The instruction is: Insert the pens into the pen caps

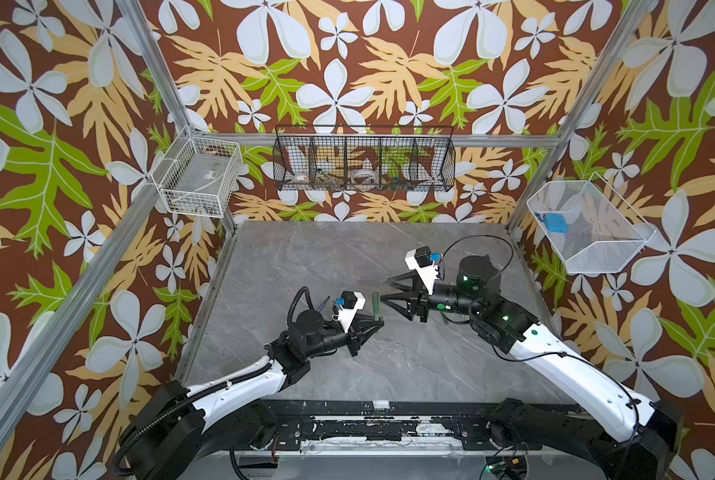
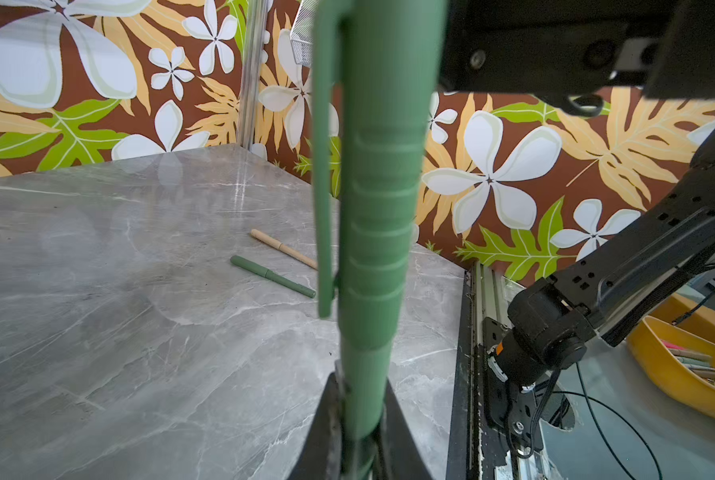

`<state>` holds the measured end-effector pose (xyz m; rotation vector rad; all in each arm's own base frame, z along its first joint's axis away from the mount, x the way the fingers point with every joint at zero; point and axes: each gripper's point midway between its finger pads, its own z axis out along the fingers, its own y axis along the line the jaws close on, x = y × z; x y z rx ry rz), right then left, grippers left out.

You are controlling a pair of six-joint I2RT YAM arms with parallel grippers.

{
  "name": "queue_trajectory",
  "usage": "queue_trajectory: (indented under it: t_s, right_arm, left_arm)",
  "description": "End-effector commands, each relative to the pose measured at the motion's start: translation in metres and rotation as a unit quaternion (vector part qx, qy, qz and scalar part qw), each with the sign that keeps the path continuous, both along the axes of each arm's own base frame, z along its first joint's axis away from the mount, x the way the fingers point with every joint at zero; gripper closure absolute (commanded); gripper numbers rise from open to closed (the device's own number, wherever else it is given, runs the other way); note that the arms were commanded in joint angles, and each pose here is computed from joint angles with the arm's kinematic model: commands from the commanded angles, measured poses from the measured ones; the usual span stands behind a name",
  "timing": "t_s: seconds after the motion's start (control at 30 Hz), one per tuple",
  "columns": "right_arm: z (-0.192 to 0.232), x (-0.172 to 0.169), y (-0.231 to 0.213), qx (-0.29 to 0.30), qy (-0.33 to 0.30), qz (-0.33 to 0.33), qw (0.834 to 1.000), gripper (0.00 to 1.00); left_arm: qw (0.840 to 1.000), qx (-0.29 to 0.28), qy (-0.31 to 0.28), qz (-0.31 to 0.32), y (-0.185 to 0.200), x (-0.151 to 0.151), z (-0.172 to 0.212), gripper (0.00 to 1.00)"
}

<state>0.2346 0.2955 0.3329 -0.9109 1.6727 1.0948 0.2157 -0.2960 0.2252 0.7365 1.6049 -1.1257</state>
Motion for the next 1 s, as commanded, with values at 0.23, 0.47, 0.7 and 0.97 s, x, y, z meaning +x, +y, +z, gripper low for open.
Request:
queue_trajectory:
  t_s: [0.23,0.47,0.7,0.97]
  right_arm:
    - [-0.014,-0.005,0.012,0.002,0.028,0.041,0.999,0.38]
    - [-0.024,0.0,0.015,-0.006,0.04,0.042,0.998,0.39]
    - [-0.026,0.003,0.02,-0.001,0.046,0.046,0.998,0.45]
    - [-0.025,-0.002,0.025,0.008,0.061,0.064,0.996,0.52]
  left_arm:
    - [1.0,-0.021,-0.004,-0.015,-0.003,-0.004,0.008,1.0]
    - [0.999,-0.025,-0.001,-0.021,-0.005,-0.004,0.008,1.0]
    - [1.0,-0.018,-0.001,-0.013,-0.005,-0.001,0.004,1.0]
    - [1.0,-0.012,0.001,-0.007,-0.005,0.002,-0.001,1.0]
